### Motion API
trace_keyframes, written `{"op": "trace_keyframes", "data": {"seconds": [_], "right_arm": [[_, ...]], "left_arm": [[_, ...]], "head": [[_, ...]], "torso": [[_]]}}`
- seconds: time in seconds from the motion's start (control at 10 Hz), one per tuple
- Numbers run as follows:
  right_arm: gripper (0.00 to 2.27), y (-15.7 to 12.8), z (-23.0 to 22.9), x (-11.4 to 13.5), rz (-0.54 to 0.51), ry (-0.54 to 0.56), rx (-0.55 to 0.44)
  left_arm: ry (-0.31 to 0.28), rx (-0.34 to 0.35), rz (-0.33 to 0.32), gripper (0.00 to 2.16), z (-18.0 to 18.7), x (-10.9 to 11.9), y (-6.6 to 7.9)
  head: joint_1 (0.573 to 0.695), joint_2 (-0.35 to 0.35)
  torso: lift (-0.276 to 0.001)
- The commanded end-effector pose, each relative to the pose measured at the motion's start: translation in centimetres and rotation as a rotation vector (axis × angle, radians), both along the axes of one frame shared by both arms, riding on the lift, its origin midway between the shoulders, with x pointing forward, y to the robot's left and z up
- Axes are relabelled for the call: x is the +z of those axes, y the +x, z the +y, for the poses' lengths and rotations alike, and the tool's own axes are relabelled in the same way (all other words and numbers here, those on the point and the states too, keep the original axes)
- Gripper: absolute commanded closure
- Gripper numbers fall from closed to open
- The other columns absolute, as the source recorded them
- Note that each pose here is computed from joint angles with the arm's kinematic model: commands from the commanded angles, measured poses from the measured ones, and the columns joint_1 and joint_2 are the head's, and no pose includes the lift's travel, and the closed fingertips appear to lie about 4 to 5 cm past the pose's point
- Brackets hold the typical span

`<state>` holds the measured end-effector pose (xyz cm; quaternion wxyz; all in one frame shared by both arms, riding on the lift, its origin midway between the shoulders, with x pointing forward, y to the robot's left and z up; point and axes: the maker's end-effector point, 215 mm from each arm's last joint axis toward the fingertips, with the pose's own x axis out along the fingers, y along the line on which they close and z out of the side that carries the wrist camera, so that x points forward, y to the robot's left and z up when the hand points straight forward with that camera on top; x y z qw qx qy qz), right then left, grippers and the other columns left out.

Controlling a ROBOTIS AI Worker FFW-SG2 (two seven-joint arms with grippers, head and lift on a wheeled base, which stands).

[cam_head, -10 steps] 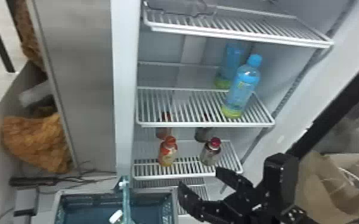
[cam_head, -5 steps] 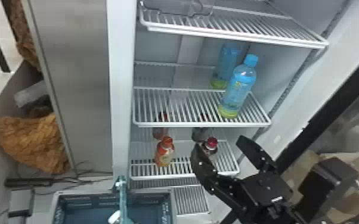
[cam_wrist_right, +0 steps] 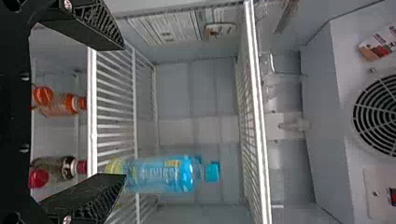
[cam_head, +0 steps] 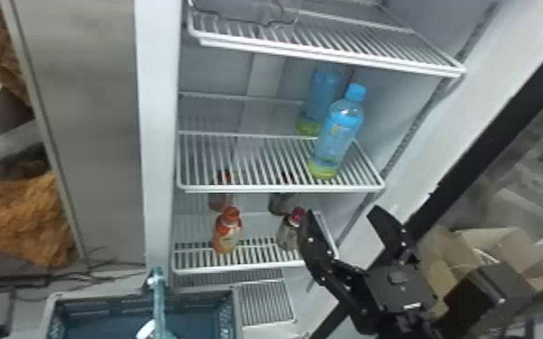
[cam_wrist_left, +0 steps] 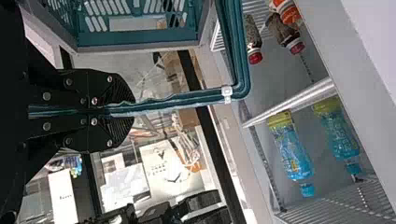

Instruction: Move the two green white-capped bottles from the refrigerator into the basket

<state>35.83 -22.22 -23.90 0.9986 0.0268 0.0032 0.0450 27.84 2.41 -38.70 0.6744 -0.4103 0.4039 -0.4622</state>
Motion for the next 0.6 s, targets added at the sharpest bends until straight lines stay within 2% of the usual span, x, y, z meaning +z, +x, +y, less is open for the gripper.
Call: {"op": "trace_keyframes", "data": {"seconds": [0.0,0.3,0.5], "right_arm": [[0.06,-0.3,-1.0,-0.2,-0.002,-0.018,-0.023],[0.06,-1.1,-2.1,-0.3,-0.013,-0.030,-0.045],[0.06,-1.6,-2.5,-1.4,-0.014,0.012,-0.054]], "left_arm": [[0.000,-0.003,-0.001,1.20,-0.1,0.1,0.0],[0.000,-0.002,0.001,1.20,0.0,0.0,-0.1],[0.000,0.000,0.002,1.20,0.0,-0.1,-0.1]], "head": [[0.695,-0.345],[0.695,-0.350],[0.695,-0.350]], "torso": [[-0.004],[-0.004],[-0.004]]}}
